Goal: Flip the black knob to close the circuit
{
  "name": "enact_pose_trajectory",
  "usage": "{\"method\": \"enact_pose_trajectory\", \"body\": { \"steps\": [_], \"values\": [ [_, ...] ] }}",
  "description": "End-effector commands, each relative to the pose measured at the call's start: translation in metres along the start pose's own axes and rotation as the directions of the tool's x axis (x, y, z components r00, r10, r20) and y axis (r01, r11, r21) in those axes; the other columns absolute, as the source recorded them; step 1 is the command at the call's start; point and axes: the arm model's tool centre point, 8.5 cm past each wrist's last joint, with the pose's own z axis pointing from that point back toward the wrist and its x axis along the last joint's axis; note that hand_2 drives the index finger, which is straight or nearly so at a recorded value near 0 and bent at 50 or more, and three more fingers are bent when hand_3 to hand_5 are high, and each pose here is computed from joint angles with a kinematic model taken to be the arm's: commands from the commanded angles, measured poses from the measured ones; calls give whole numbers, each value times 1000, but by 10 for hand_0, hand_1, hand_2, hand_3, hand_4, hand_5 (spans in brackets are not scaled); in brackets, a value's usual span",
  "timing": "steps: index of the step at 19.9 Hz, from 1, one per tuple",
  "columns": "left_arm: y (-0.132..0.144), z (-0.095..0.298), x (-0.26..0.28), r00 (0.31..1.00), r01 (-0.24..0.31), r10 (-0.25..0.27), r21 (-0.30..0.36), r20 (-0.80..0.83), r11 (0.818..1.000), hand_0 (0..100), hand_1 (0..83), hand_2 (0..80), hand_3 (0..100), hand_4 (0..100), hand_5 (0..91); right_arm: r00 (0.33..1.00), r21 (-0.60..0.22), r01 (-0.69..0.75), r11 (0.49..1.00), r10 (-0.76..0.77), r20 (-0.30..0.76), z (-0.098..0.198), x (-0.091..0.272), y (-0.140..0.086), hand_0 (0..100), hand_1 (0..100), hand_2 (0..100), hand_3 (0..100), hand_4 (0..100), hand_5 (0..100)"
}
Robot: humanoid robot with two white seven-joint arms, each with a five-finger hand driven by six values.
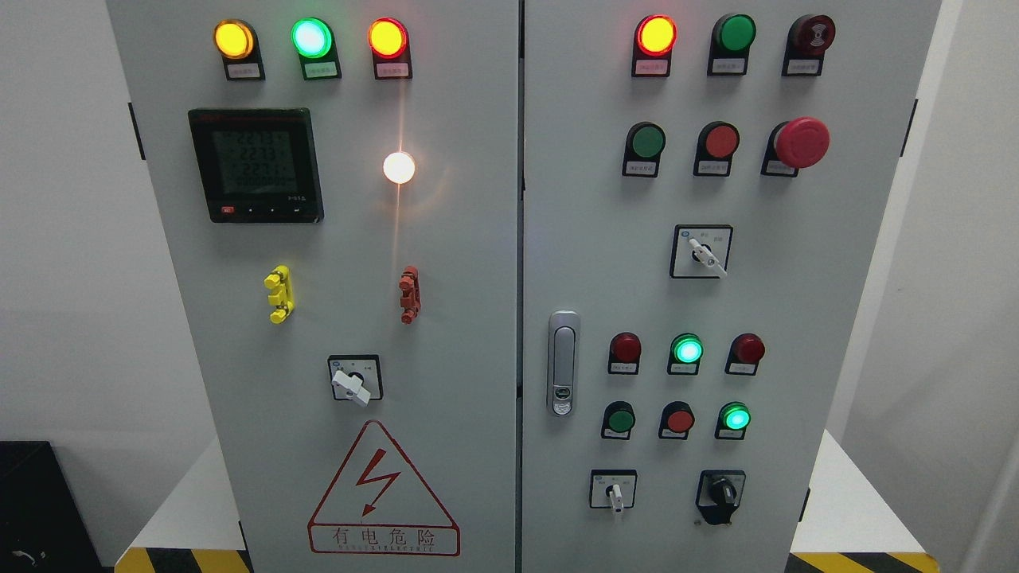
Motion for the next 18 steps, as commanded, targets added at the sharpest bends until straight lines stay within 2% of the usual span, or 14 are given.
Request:
{"method": "enact_pose_trajectory", "body": {
  "steps": [1, 3, 7, 10, 14, 18],
  "values": [
    [0, 0, 0, 1000, -1, 1, -1, 1, 1000, 120, 556, 0, 0, 0, 0, 968, -150, -154, 977, 179, 175, 8, 80, -32, 0, 0, 113, 207, 222, 18],
    [0, 0, 0, 1000, -1, 1, -1, 1, 1000, 120, 556, 0, 0, 0, 0, 948, -193, -214, 958, 251, 193, 14, 97, -41, 0, 0, 139, 242, 261, 57],
    [0, 0, 0, 1000, 1, -1, -1, 0, 1000, 120, 556, 0, 0, 0, 0, 907, -288, -290, 913, 358, 220, 27, 126, -58, 0, 0, 214, 389, 408, 290],
    [0, 0, 0, 1000, 1, -1, -1, 2, 1000, 120, 556, 0, 0, 0, 0, 861, -384, -340, 858, 449, 241, 42, 154, -69, 0, 0, 292, 501, 503, 406],
    [0, 0, 0, 1000, 1, -1, -1, 2, 1000, 120, 556, 0, 0, 0, 0, 784, -517, -370, 772, 558, 272, 69, 190, -82, 0, 0, 392, 638, 593, 499],
    [0, 0, 0, 1000, 1, -1, -1, 2, 1000, 120, 556, 0, 0, 0, 0, 714, -618, -377, 690, 641, 280, 95, 220, -89, 0, 0, 479, 700, 625, 553]
  ]
}}
